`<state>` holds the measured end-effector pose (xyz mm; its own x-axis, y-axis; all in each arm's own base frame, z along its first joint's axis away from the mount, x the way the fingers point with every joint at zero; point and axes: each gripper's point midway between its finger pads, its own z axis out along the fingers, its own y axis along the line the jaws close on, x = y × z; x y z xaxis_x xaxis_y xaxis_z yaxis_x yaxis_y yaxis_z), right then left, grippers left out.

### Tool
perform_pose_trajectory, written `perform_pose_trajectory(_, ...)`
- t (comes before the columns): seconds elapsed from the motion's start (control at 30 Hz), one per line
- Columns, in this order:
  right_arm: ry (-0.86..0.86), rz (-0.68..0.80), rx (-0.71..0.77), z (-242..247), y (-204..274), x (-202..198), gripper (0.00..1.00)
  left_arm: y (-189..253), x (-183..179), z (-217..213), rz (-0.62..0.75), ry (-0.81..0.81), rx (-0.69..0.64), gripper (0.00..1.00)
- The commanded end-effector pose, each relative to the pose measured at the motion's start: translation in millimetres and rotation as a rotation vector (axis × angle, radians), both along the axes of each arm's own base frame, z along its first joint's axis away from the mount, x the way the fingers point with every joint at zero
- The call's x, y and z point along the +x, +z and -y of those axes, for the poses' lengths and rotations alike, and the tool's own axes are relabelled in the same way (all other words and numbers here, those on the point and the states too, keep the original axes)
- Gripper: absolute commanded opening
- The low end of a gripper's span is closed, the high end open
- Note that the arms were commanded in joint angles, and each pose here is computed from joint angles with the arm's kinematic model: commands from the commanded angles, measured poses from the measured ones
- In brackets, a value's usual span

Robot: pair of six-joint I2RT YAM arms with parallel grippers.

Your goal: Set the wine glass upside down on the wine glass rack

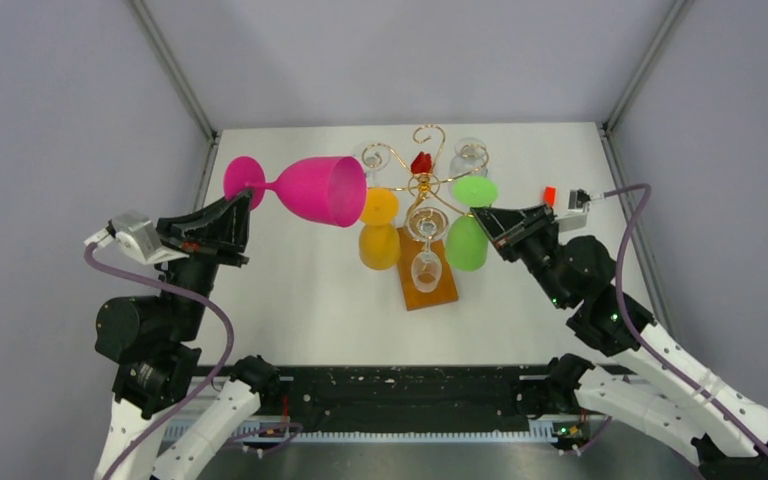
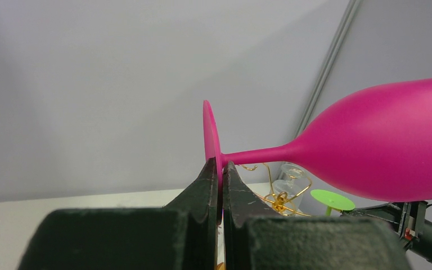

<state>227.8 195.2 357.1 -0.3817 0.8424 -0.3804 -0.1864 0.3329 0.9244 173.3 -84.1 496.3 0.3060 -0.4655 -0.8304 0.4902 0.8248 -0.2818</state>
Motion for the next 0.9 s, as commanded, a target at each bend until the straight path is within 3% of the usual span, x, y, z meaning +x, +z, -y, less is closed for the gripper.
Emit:
perform_pose_trajectory(0.0, -0.042, 0.191, 0.184, 23, 72, -12, 0.0, 15, -6, -4, 0.053, 0.007, -0.028, 0.0)
perform_pose_trajectory(0.47, -0.048, 0.174, 0.193, 27, 63, -14, 0.26, 14, -9, -6, 0.049, 0.006, -0.022, 0.0)
perform_pose_trajectory(0.87, -0.031, 0.168, 0.194, 25, 59, -16, 0.31, 7, -8, -8, 0.033, 0.018, -0.019, 0.0)
